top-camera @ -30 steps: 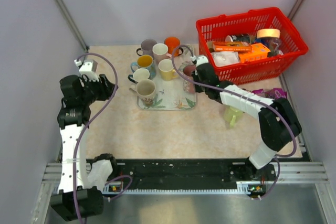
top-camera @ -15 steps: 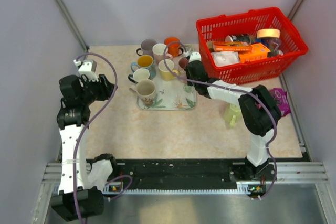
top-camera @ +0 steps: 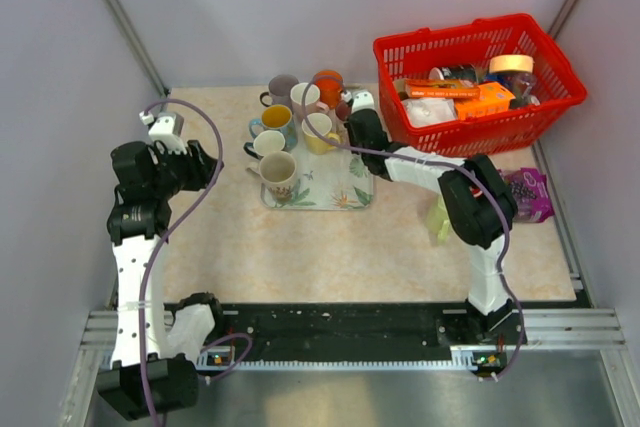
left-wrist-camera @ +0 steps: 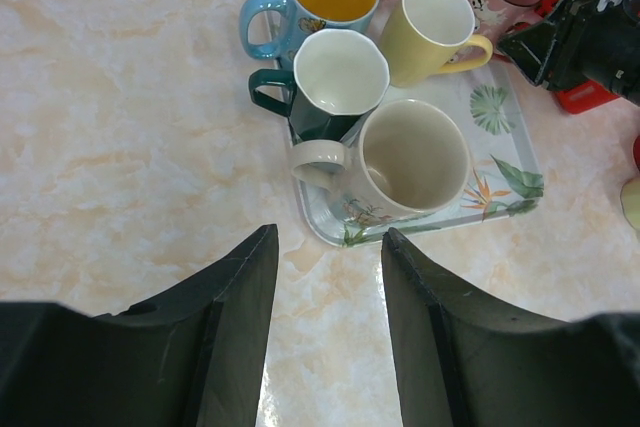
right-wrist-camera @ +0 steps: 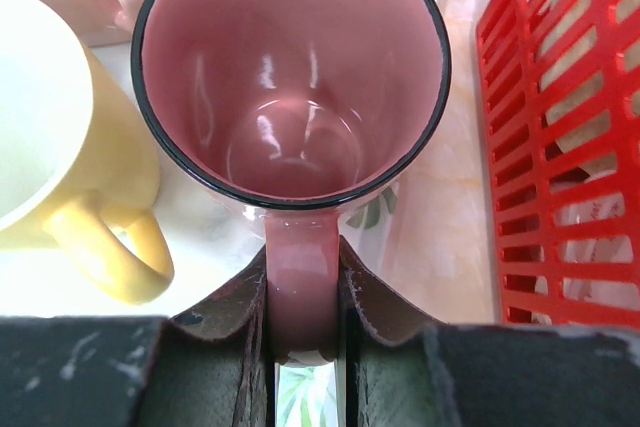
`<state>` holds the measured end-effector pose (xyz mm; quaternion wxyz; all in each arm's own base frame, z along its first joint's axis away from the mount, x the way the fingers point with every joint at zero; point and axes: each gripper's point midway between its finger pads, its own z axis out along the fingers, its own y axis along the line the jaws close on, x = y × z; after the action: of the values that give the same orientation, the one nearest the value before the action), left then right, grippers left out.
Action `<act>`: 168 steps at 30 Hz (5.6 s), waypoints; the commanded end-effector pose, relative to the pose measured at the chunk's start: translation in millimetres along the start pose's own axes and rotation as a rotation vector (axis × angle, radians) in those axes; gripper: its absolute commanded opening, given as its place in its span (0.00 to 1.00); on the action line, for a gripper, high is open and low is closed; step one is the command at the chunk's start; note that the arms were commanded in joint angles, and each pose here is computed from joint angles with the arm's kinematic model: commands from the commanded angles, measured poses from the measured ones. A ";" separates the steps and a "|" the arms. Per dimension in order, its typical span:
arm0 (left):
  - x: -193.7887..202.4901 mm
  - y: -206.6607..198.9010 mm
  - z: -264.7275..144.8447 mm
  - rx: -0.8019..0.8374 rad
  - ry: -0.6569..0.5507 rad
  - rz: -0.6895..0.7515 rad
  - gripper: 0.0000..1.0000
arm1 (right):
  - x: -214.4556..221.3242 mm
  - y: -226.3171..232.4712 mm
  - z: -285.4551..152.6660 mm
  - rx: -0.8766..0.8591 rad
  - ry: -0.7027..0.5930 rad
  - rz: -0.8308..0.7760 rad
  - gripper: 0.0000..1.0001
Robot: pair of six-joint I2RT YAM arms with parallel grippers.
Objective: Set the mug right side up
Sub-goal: Pick up the cup from the tray, then turn over the cup at the center of the board.
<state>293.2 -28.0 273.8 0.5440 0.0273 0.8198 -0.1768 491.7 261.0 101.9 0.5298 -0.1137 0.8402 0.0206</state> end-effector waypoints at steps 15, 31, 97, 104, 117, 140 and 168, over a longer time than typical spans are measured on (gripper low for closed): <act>-25.1 -7.0 -2.7 0.031 -0.078 0.015 0.51 | -54.5 6.5 -96.6 -0.223 -0.029 0.045 0.57; -25.3 0.0 15.9 0.048 -0.039 -0.016 0.51 | 52.2 -138.6 -236.1 -0.044 0.268 -0.017 0.72; -38.5 -6.2 -8.7 0.021 -0.035 0.102 0.62 | 117.5 69.2 -247.8 -1.043 0.341 -0.660 0.99; -41.3 -8.9 -6.1 0.039 -0.039 0.090 0.61 | 113.7 67.1 -219.2 -0.873 0.350 -0.511 0.86; -38.2 -11.6 -10.2 0.044 -0.045 0.093 0.61 | 138.0 78.7 -199.7 -0.860 0.387 -0.494 0.59; -38.9 -37.0 -8.2 0.227 -0.058 0.350 0.61 | 38.3 88.7 -250.1 -1.174 0.276 -0.377 0.00; -4.1 -197.7 38.1 0.360 -0.704 1.582 0.17 | -66.4 105.0 -319.7 -1.830 0.445 0.248 0.00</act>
<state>274.2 -221.7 298.9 0.6938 0.6285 0.3405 0.0876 242.9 333.8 245.6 0.0347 -0.2667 0.6757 0.6864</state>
